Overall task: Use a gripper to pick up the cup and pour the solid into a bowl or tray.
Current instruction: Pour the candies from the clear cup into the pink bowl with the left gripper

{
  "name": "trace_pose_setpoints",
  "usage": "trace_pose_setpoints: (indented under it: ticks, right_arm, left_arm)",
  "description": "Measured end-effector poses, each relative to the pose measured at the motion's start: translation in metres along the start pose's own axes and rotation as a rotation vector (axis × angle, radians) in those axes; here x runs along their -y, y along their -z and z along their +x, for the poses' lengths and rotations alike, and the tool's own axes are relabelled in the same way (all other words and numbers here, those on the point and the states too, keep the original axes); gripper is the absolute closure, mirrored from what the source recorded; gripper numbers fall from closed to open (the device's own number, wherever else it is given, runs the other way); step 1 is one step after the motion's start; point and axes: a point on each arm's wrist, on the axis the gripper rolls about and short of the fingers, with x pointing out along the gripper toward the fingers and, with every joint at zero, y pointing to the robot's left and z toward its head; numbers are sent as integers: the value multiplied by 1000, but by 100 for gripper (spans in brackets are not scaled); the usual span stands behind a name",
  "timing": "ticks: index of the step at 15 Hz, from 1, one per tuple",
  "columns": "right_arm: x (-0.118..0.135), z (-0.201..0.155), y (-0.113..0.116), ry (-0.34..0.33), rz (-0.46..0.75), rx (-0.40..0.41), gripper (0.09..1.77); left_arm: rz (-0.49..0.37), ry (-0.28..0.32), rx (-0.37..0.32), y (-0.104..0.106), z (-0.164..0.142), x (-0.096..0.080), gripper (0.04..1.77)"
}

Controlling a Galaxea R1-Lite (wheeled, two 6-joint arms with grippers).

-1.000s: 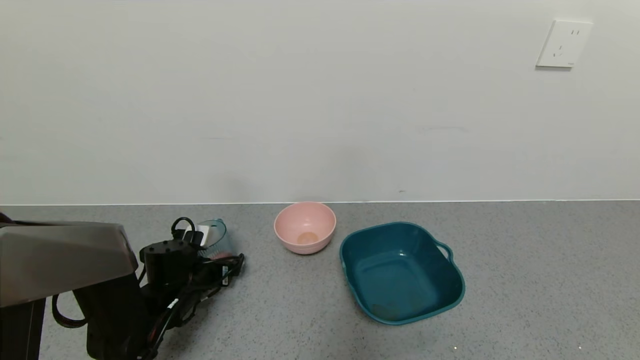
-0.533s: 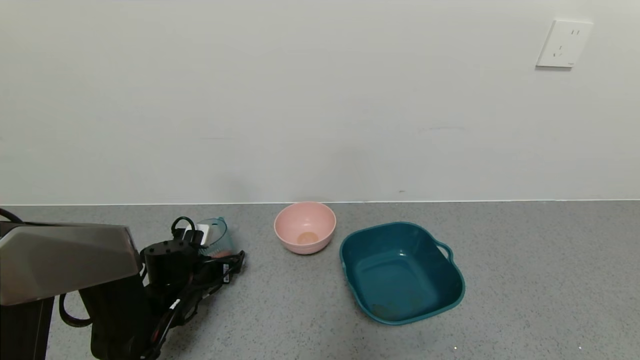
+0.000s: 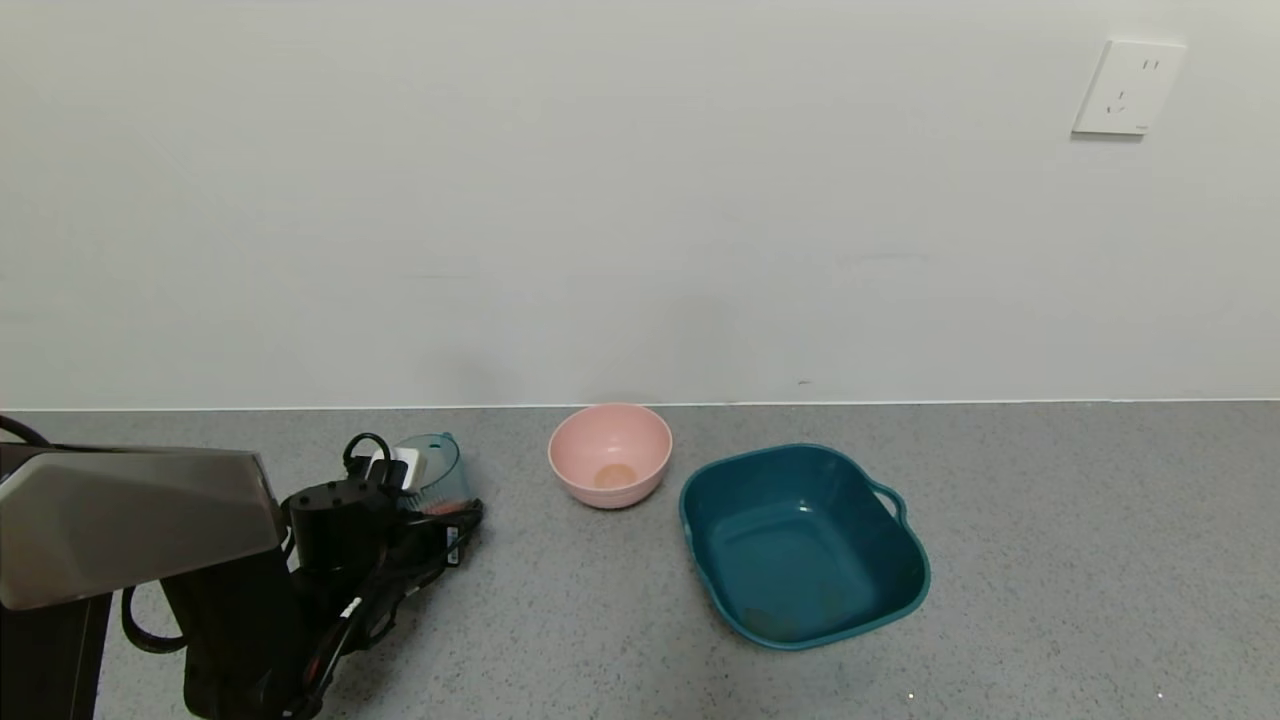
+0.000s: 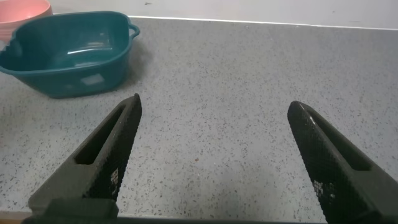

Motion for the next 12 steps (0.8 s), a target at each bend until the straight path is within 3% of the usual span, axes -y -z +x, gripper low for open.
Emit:
trace_pose_setpoints:
  ticks: [12]
  right_arm:
    - [0, 0, 0, 0, 0, 0, 15]
  left_arm:
    - [25, 1, 7, -4, -3, -1, 51]
